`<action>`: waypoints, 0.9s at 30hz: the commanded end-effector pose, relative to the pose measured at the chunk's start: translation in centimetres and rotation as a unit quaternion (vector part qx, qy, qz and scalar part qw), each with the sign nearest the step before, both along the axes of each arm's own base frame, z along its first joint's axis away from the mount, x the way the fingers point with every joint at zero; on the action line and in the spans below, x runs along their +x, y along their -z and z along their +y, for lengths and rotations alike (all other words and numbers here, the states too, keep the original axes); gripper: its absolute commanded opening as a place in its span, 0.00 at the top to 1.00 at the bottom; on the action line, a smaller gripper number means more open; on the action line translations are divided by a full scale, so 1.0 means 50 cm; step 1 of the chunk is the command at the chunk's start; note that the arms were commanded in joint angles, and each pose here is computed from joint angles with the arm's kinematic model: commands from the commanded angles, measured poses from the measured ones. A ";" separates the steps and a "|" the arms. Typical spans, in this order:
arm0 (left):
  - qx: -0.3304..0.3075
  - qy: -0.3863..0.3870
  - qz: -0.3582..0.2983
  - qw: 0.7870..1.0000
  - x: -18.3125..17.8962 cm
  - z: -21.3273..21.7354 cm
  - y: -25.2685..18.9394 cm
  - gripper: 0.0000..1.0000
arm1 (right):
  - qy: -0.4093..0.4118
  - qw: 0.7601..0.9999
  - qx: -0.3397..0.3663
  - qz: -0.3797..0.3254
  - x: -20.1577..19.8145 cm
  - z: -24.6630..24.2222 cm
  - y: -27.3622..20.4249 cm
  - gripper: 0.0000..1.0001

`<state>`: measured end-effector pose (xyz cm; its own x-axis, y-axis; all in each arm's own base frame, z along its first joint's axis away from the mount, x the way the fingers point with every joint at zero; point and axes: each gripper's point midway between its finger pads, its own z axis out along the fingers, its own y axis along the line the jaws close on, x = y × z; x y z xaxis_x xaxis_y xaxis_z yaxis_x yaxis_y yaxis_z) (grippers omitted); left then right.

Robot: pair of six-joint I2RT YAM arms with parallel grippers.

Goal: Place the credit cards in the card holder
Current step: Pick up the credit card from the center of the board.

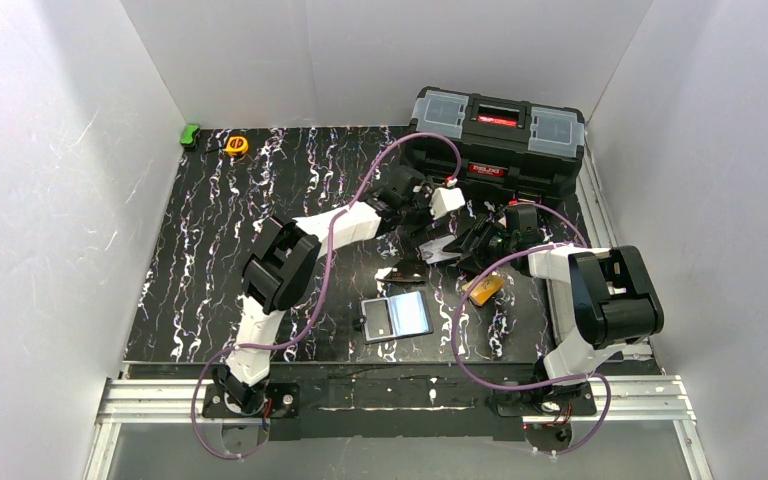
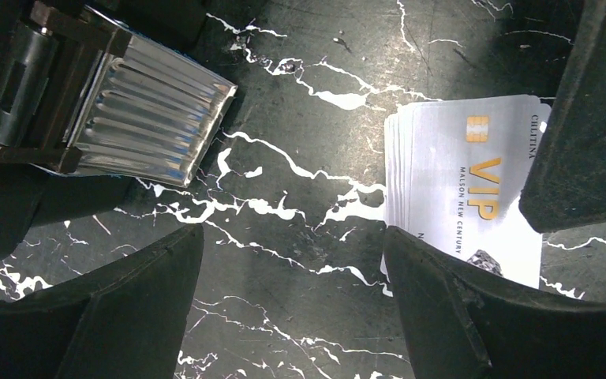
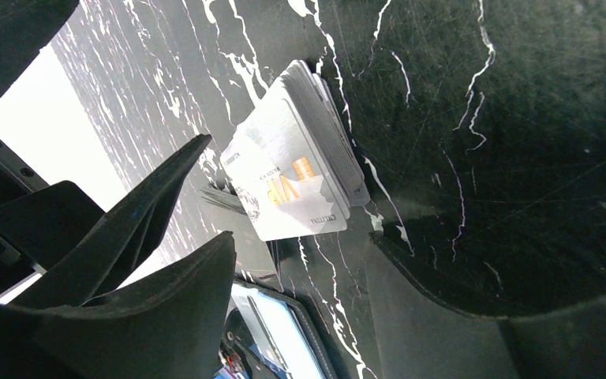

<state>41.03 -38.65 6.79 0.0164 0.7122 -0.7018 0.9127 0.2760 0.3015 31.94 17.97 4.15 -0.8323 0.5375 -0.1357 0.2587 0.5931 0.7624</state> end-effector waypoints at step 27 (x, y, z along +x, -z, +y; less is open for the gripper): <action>0.011 0.019 -0.007 1.000 -0.018 -0.009 0.012 0.16 | 0.002 1.000 0.008 0.012 -0.006 0.006 0.015 0.33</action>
